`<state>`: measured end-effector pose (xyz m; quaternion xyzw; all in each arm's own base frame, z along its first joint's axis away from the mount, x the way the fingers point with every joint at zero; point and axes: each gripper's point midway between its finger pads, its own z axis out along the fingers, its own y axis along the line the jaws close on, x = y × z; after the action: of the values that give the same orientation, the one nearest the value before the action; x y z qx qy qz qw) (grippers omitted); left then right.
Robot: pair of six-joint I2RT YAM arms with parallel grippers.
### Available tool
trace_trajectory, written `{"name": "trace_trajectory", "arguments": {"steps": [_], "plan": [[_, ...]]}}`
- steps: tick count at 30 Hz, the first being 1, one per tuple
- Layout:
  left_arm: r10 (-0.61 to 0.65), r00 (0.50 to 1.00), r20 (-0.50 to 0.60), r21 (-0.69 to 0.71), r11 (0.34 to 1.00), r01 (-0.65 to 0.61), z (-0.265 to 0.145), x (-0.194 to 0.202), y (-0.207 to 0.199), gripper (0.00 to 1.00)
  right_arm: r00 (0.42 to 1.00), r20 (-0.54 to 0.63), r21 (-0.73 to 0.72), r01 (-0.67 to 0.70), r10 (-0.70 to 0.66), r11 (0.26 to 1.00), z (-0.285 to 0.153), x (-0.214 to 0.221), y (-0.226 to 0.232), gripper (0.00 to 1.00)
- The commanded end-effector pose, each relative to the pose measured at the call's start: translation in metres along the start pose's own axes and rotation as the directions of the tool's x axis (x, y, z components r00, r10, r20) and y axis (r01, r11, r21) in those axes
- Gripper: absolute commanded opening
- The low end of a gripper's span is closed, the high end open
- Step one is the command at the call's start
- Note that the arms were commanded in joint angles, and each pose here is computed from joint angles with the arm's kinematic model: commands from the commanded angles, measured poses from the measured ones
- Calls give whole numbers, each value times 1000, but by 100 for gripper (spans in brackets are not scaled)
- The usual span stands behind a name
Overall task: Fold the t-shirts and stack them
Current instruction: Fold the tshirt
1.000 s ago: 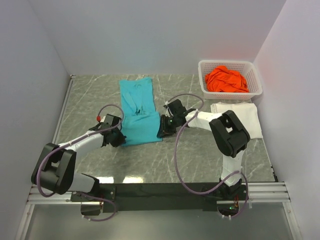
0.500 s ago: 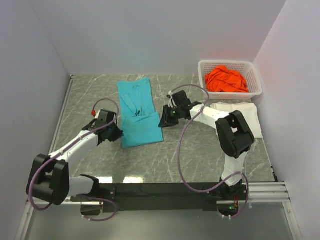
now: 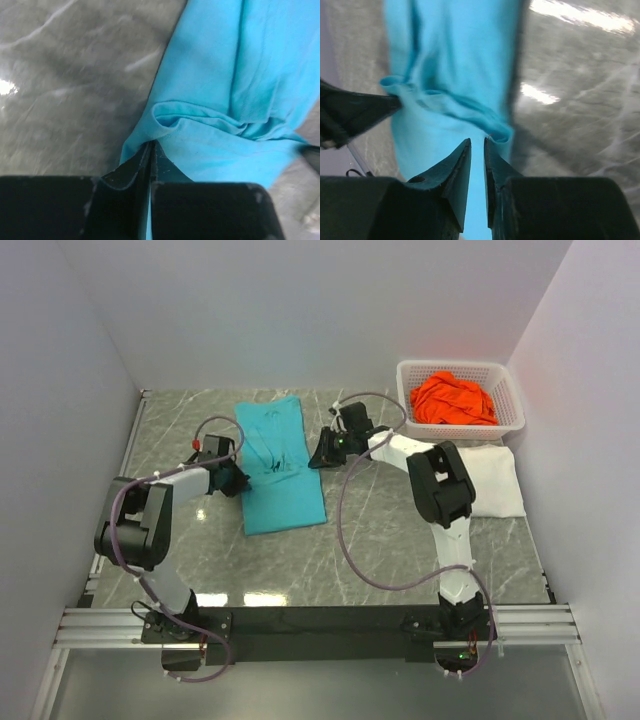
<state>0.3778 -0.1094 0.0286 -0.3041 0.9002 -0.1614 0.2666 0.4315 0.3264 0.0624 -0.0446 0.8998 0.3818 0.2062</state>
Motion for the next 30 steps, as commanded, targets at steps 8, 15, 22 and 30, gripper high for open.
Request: {"name": "trace_trajectory", "arguments": {"steps": [8, 15, 22, 30], "plan": [[-71, 997, -16, 104, 992, 73, 8, -17, -1, 12, 997, 30, 10, -70, 70, 997, 8, -13, -34, 22], [-52, 997, 59, 160, 986, 42, -57, -24, -17, 37, 994, 107, 56, 14, -20, 998, -42, -28, -4, 25], [12, 996, 88, -9, 1000, -11, -99, 16, 18, 75, 998, 56, 265, 11, -26, 964, -74, 32, -16, 48], [76, 997, 34, -104, 992, -72, -104, 67, 53, 81, 996, -12, 485, 79, -83, 871, -94, 95, -12, 63]]}}
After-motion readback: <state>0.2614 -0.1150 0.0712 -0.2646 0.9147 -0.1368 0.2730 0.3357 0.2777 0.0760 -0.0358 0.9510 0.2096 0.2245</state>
